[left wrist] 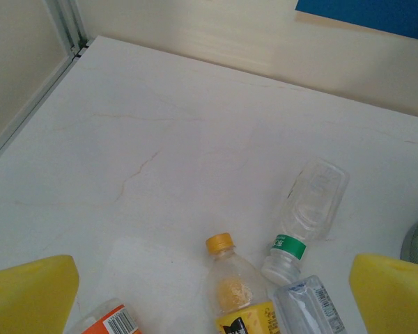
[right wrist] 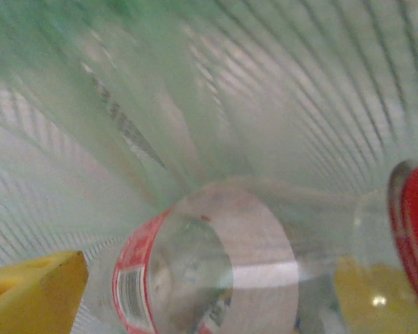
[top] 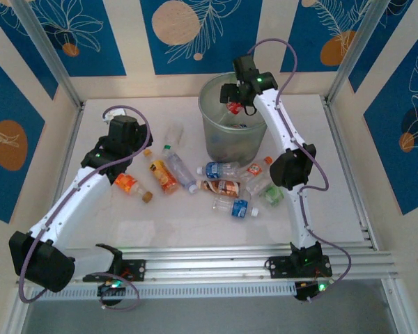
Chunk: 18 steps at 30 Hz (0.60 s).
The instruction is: Put the plastic bottles in the bin
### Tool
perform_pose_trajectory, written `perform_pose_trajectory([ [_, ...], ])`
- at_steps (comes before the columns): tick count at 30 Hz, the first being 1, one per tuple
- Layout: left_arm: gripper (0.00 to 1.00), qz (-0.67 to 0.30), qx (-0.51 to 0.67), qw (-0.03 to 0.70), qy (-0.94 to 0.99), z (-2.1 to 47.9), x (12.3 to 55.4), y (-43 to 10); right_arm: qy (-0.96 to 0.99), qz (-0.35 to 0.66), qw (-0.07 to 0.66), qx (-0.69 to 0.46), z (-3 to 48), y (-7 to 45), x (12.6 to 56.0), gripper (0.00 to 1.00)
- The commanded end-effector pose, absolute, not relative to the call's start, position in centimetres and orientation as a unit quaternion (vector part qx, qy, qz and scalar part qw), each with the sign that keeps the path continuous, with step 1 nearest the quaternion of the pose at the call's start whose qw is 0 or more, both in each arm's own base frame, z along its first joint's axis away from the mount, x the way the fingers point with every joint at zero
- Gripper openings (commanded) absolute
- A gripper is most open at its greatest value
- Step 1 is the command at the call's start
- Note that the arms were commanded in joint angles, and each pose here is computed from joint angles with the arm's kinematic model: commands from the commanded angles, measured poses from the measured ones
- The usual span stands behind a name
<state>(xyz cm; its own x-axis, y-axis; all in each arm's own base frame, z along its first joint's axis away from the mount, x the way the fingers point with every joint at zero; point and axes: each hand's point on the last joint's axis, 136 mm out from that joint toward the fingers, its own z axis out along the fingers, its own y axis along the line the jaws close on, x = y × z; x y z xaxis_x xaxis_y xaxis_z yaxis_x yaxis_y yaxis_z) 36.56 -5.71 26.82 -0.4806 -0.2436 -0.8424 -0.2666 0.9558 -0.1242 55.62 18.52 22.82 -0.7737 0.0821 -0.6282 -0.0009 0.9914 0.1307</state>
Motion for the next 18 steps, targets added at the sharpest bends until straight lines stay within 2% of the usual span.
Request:
perform_pose_trajectory([
  [1,0.99,0.016,-0.163,0.500,0.851,28.1,36.8,-4.9,0.918,0.091,0.387,-0.006,25.7,19.5,56.9,0.94],
  [8,1.00,0.013,-0.162,0.497,0.852,28.0,37.0,-5.1,0.912,0.131,0.388,-0.032,24.8,20.5,57.8,0.85],
  [14,1.00,0.014,-0.161,0.498,0.852,28.2,36.9,-5.0,0.910,0.100,0.399,-0.061,24.4,20.0,58.2,0.57],
  [15,1.00,0.014,-0.160,0.499,0.851,28.3,36.9,-5.0,0.908,0.092,0.402,-0.072,24.5,20.1,58.1,0.49],
  [18,0.99,0.014,-0.162,0.501,0.850,28.4,36.9,-4.9,0.893,0.057,0.433,-0.111,25.2,20.8,57.6,0.40],
])
